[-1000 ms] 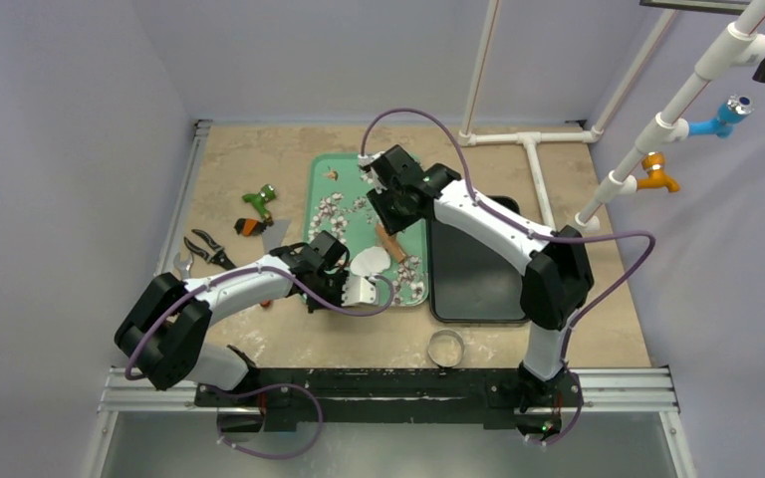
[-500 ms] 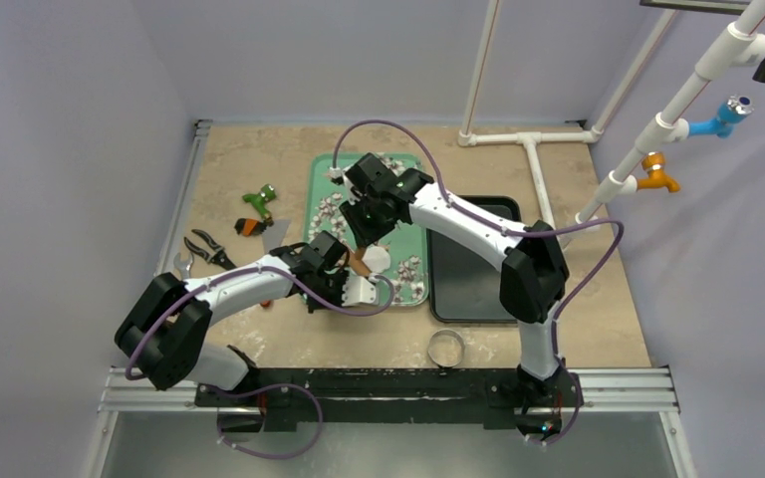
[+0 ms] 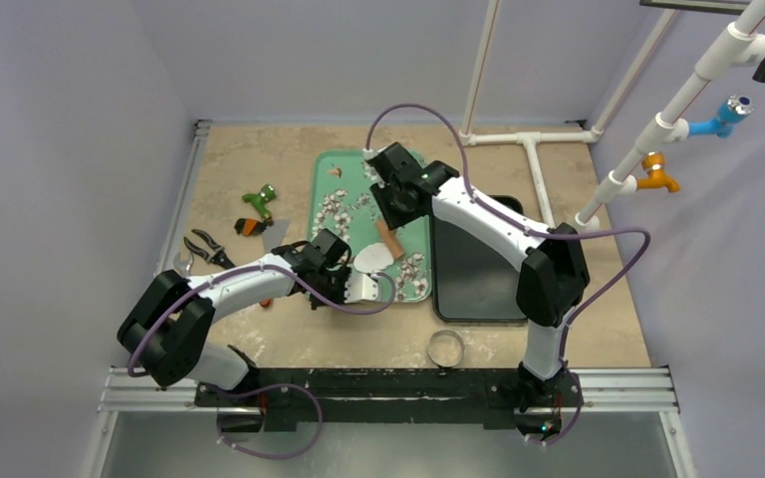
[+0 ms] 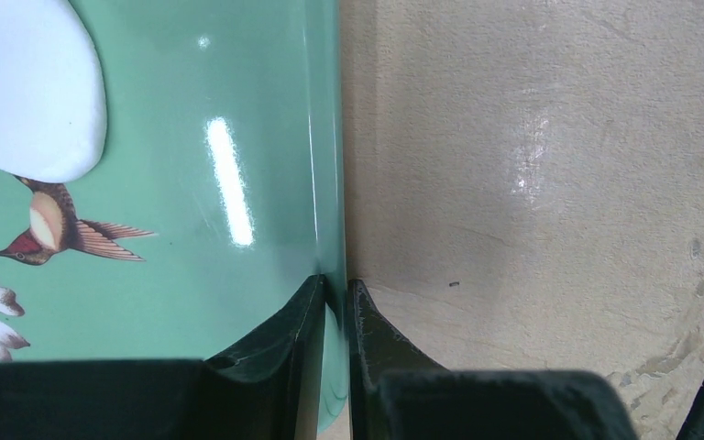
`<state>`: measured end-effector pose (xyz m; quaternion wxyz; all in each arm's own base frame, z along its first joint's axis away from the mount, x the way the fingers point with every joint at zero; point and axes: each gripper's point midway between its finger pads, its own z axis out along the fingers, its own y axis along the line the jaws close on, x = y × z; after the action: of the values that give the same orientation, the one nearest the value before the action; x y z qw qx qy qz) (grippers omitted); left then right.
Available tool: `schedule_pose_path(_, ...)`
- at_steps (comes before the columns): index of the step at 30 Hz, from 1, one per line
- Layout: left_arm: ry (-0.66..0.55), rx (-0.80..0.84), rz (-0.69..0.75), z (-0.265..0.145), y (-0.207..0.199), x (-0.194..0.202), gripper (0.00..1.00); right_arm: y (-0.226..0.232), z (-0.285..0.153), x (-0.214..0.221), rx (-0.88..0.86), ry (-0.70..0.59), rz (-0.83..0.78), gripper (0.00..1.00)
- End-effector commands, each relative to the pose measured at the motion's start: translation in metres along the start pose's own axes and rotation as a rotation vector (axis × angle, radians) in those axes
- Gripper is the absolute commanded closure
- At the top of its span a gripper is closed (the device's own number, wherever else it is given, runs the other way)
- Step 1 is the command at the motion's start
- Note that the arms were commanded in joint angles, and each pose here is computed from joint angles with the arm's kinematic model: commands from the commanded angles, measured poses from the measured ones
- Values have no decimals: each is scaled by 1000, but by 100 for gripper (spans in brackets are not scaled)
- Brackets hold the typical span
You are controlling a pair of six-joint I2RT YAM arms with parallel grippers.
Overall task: Roll out the dumpling wrappers from the dough
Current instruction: Flatten out the dough on the work surface.
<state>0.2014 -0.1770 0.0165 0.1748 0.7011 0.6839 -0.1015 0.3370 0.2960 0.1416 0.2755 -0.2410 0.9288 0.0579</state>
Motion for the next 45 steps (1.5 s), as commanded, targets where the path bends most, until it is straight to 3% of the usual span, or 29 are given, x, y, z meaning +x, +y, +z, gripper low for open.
schedule_pose_path(1,100,121,-52,3,-31,26,100,-83,8,18,284,70,-21,100)
schedule_pose_path(8,102,115,-58,3,-31,26,100,-86,-8,2,276,45,-10,100)
schedule_pose_path(13,105,111,-83,3,-29,26,100,-21,-57,-51,42,-157,-55,100)
schedule_pose_path(19,105,108,-91,3,-28,26,100,61,-65,-46,-280,-138,-115,100)
schedule_pose_path(29,99,113,-91,2,-29,25,100,32,-3,-4,-167,49,-91,100)
schedule_pose_path(33,99,114,-92,2,-30,25,100,-14,9,-4,-4,21,-38,100)
schedule_pose_path(38,92,115,-98,2,-29,25,100,-75,16,18,200,76,2,100)
schedule_pose_path(45,92,119,-104,2,-29,25,100,-100,-2,15,269,35,28,100)
